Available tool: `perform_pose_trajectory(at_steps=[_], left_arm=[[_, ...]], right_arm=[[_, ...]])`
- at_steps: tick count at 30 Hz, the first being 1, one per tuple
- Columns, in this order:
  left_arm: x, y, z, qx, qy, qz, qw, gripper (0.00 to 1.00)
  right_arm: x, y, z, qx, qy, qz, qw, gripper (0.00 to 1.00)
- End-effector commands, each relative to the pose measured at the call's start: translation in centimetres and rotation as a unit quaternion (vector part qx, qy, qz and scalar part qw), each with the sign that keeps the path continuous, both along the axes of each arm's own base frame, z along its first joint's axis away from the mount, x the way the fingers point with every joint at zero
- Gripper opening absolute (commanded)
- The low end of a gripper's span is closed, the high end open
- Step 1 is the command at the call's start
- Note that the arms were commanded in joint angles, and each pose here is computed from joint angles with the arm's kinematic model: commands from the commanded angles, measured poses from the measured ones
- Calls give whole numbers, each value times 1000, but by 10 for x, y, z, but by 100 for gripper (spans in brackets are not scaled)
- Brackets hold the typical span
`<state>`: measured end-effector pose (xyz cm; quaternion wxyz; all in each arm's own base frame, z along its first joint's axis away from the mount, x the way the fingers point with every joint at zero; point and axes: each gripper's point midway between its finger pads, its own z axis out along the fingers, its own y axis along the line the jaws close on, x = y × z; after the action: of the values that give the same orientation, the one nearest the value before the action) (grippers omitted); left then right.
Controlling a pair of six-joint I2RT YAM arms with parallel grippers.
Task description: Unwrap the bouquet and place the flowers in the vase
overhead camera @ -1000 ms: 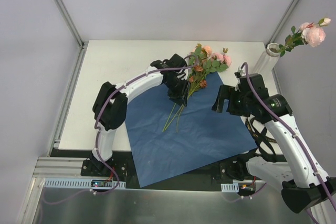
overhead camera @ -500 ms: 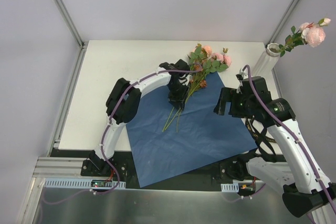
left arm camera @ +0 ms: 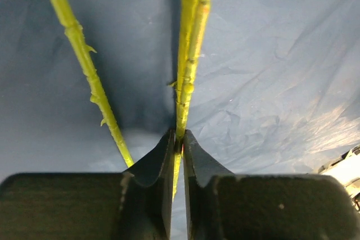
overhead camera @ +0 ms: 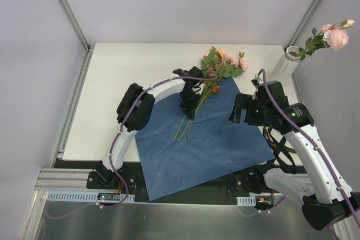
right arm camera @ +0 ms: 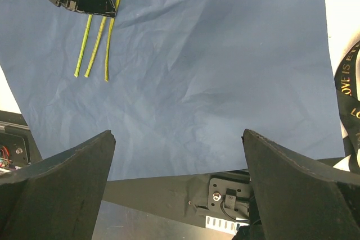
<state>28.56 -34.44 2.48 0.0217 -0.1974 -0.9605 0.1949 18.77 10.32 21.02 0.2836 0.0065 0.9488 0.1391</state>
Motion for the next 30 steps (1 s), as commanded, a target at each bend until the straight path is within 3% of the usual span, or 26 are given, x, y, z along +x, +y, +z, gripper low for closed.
perform_pose_trajectory(at_steps=[1,8,17,21,30], left_arm=[[6,0,20,-3,-25,-10,1000,2],[12,-13,90,-62,-70,13,995,0],[-8,-18,192,-161,-110,36,980,0],[-19,-17,229,-201,-134,31,970,0],[-38,-13,259,-235,-142,30,961,0]], right_arm=[[1,-1,5,-4,-1,1,1000,99],[7,5,5,3,10,0,1000,99],[46,37,48,140,29,-22,989,99],[74,52,81,215,29,-33,976,98],[129,66,64,360,140,-164,908,95]])
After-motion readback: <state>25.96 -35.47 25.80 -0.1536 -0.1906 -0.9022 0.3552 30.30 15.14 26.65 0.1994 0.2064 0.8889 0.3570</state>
